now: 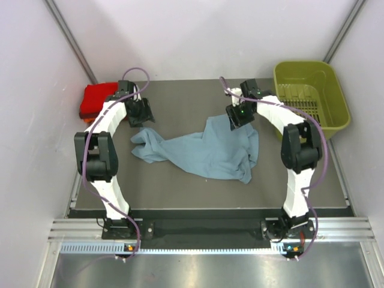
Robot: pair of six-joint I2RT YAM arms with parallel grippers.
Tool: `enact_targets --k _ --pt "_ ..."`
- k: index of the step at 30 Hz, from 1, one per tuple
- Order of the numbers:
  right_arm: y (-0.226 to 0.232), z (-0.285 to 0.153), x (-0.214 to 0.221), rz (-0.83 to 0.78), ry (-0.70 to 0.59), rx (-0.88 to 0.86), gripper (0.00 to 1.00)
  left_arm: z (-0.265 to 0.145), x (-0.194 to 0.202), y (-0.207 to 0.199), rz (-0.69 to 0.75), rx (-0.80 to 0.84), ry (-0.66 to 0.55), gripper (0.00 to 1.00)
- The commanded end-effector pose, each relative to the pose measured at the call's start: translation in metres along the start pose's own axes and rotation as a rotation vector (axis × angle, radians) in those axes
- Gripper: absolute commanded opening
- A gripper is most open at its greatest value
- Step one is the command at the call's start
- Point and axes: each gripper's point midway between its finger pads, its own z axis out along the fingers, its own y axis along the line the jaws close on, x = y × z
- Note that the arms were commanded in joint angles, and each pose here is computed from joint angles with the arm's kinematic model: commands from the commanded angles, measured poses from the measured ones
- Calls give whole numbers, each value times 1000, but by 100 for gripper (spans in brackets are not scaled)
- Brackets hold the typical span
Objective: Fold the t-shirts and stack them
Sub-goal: Flatten the tshirt out
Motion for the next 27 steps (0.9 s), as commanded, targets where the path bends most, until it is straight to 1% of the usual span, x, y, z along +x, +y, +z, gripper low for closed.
enact_targets --k 1,7,10,12,13,15,20,27 --pt "-38 5 -9 57 -34 77 53 -12 -27 -6 37 7 -93 66" --pt "-78 15 -8 100 -37 131 52 -17 -20 -2 47 -7 -96 65" --pt "-87 23 -9 108 -31 130 52 -18 -16 -2 42 -3 -92 65" --pt "-86 28 -8 105 -22 106 51 -18 -14 -2 40 -1 -91 65" --pt "-85 29 -12 102 -28 95 46 -18 -14 -2 44 -2 -94 65" --pt "-78 33 -11 105 -17 54 43 -19 -16 -2 47 -6 -102 65" --pt "-68 31 -9 99 -19 4 43 -18 -19 1 53 -23 -111 65" --pt "-67 37 -2 114 2 -5 42 -19 -21 -1 50 -22 -114 64"
